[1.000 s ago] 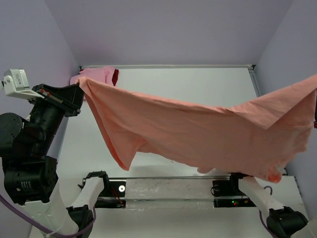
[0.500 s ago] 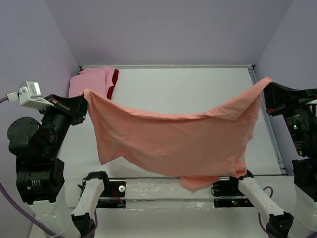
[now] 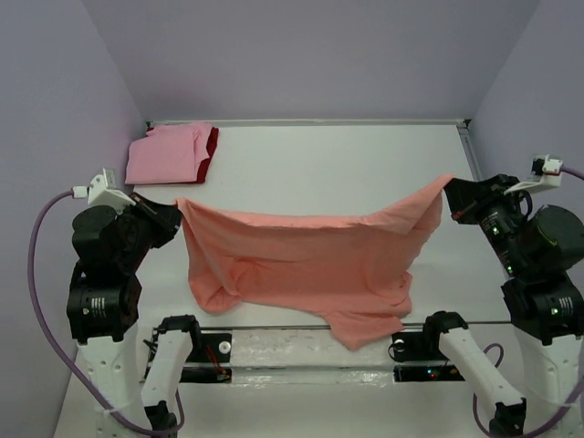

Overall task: Fold and stack the t-shirts
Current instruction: Flatten out the tshirt

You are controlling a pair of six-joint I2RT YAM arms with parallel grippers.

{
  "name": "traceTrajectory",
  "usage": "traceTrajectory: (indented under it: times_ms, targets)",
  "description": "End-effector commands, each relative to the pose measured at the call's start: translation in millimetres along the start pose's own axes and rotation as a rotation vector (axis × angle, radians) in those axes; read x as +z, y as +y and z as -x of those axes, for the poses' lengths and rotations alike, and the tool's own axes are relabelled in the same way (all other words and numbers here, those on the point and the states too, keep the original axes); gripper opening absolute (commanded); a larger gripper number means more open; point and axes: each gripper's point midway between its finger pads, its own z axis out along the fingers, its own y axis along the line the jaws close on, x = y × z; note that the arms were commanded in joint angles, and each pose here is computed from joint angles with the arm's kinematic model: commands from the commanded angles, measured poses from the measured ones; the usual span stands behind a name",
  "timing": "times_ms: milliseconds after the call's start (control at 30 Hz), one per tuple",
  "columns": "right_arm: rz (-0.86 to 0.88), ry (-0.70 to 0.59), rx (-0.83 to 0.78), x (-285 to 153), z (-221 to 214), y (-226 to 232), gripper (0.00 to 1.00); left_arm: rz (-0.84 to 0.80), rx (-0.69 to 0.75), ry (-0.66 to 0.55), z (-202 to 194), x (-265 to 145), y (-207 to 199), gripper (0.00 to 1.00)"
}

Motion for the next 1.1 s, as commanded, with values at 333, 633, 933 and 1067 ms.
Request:
traceTrajectory:
  times_ms: [333, 633, 933, 1067]
  targets:
    - [-0.049, 0.188, 0.003, 109.3, -72.9, -38.8, 0.00, 0.069, 0.026, 0.000, -5.5, 69.0, 36.1, 0.00]
    - [-0.052, 0.223, -0.002, 175.3, -105.2, -58.7, 0.00, 0.128, 0.051, -0.010, -6.2, 115.0, 57.2, 0.00]
    - [-0.032, 0.251, -0.008, 216.3, -134.3, -63.2, 0.00, 0.153, 0.026, 0.018, -7.2, 181.8, 69.6, 0.00]
    - [-0.022, 0.233, -0.028, 231.1, -139.2, -67.5, 0.00, 0.137, 0.036, 0.021, -3.1, 206.0, 59.9, 0.00]
